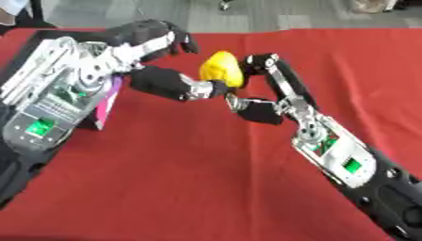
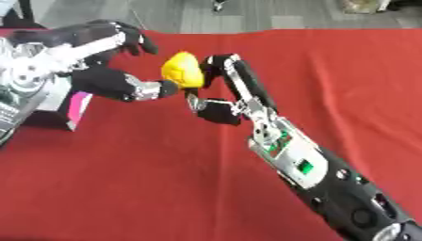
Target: Pick up the objects with one hand, pass them to the other hand, and then place them into the box on the other side of the table.
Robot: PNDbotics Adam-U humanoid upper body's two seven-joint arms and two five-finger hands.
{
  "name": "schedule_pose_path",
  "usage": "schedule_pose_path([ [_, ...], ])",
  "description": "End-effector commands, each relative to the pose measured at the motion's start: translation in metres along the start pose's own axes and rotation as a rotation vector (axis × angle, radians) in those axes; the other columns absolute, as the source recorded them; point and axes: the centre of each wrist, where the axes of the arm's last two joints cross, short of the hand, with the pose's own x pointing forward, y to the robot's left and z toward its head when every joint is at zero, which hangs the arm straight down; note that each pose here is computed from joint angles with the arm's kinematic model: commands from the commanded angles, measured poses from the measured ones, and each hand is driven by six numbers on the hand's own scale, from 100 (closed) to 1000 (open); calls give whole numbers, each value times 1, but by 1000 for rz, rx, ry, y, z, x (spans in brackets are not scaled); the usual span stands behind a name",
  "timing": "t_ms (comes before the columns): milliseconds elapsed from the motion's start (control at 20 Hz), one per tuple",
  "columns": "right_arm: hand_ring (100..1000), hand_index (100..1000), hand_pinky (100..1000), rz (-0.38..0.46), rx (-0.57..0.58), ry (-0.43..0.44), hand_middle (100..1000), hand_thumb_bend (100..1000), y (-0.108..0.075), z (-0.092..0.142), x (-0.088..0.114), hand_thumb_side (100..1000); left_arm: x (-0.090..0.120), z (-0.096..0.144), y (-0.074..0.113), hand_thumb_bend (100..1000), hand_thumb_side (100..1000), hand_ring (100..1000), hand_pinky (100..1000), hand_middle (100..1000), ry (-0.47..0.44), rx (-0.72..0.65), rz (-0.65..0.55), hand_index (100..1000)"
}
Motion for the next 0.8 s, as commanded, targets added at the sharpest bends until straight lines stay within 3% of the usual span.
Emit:
schedule_pose_path([
  [50, 590, 511, 778, 3, -4, -44, 369, 100, -4, -3, 11, 100, 3, 2, 6, 529, 782, 834, 888, 805, 19, -50, 22, 860],
  [800, 585, 510, 779, -16, 60, -101, 368, 100, -7, 7, 20, 100, 4, -9, -4, 552, 736, 834, 877, 805, 61, 26, -29, 867],
])
